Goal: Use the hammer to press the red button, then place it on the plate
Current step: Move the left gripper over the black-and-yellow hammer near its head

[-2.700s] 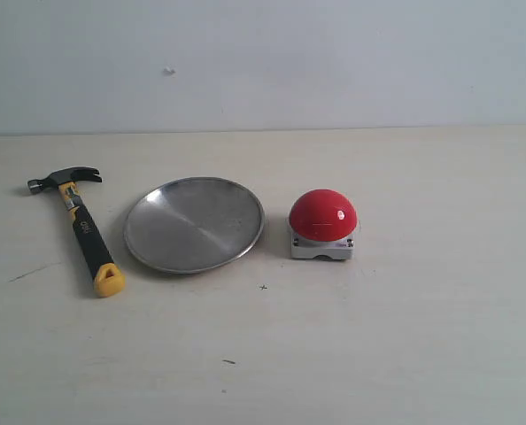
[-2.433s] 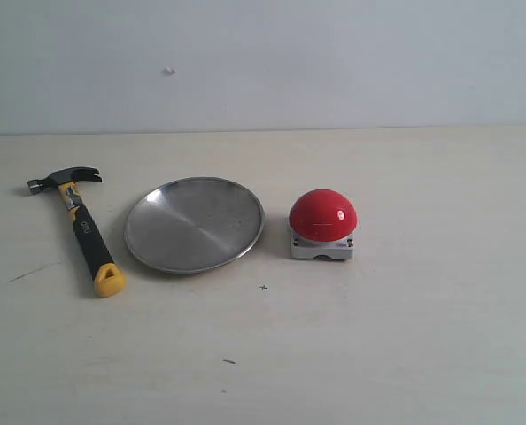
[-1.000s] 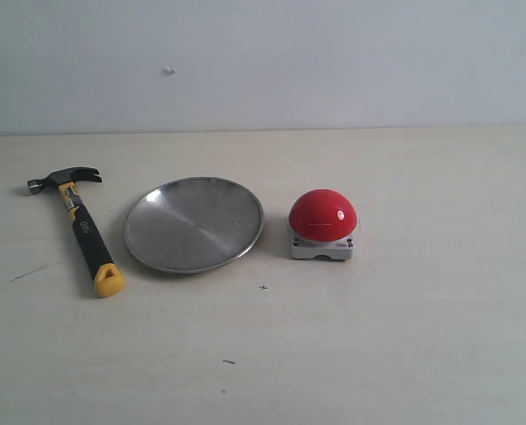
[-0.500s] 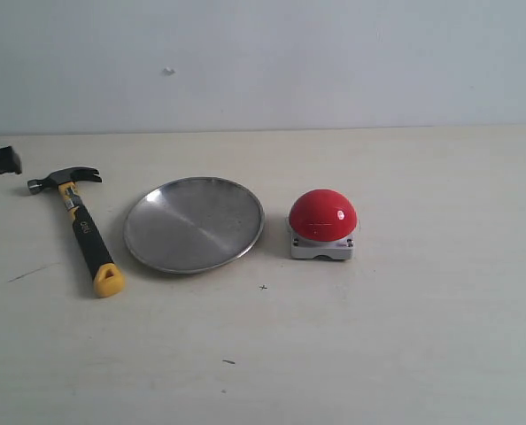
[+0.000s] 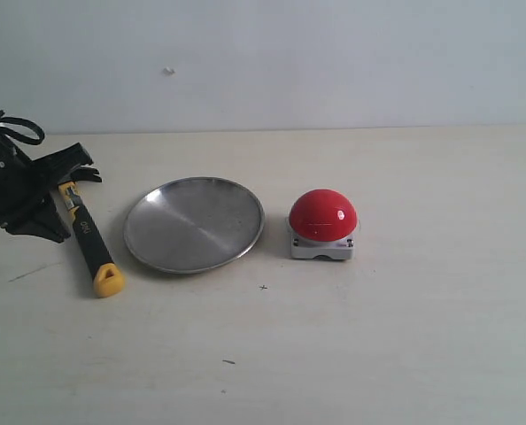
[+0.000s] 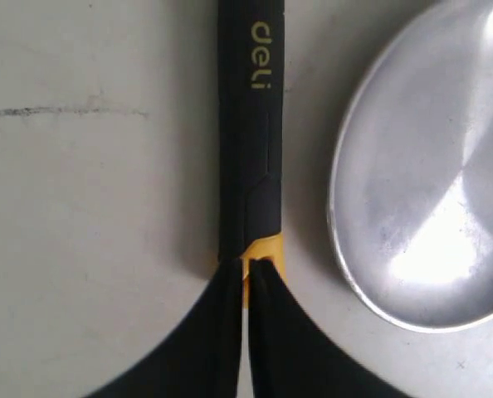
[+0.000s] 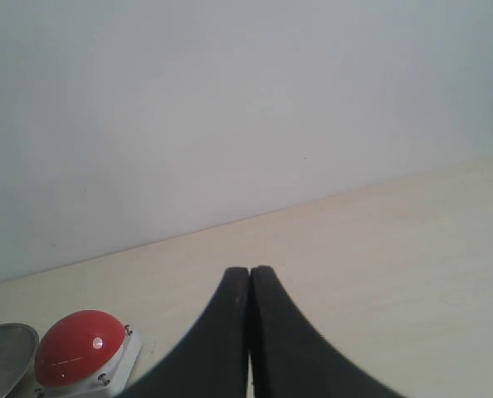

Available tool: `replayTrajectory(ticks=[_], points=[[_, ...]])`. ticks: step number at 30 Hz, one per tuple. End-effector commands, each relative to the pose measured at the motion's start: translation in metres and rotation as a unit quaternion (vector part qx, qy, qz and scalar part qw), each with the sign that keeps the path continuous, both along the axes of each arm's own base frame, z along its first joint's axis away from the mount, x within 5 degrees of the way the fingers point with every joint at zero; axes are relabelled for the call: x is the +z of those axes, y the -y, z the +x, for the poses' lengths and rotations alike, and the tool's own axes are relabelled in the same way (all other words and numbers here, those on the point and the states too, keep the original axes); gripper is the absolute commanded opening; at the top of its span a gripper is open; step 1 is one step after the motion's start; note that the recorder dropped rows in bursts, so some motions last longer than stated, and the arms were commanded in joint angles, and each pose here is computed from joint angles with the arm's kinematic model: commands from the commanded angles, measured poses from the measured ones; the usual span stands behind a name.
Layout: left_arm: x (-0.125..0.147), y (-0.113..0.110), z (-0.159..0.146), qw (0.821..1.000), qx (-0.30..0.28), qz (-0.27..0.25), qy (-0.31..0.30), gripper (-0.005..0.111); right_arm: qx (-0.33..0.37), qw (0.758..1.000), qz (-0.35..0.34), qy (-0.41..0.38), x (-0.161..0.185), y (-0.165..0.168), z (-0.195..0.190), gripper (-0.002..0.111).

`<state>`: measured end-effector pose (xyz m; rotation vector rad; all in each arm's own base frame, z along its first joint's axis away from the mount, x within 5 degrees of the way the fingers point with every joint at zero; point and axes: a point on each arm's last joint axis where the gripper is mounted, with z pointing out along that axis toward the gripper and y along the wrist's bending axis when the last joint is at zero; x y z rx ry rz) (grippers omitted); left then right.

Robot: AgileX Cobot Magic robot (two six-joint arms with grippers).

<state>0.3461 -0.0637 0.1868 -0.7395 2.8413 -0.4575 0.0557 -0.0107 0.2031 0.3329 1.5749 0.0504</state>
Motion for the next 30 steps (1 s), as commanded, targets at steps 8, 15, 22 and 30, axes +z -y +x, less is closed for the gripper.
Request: replayTrajectory(ticks=[8,15,22,30], points=[[0.003,0.001,0.002,1.0,-0.002,-0.001,0.01,0.005,-0.002,1.0,-0.005,0.0,-0.001,0.0,0.0,0.0],[0.004,0.001,0.004,1.0,0.002,-0.001,0.019,0.005,-0.002,1.0,-0.005,0.0,-0.001,0.0,0.0,0.0],[0.006,0.001,0.012,0.998,0.023,-0.01,0.062,0.005,-0.002,1.0,-0.005,0.0,-0.001,0.0,0.0,0.0],[0.005,-0.001,0.025,0.989,0.102,-0.032,0.103,0.005,-0.002,1.0,-0.005,0.0,-0.001,0.0,0.0,0.0]])
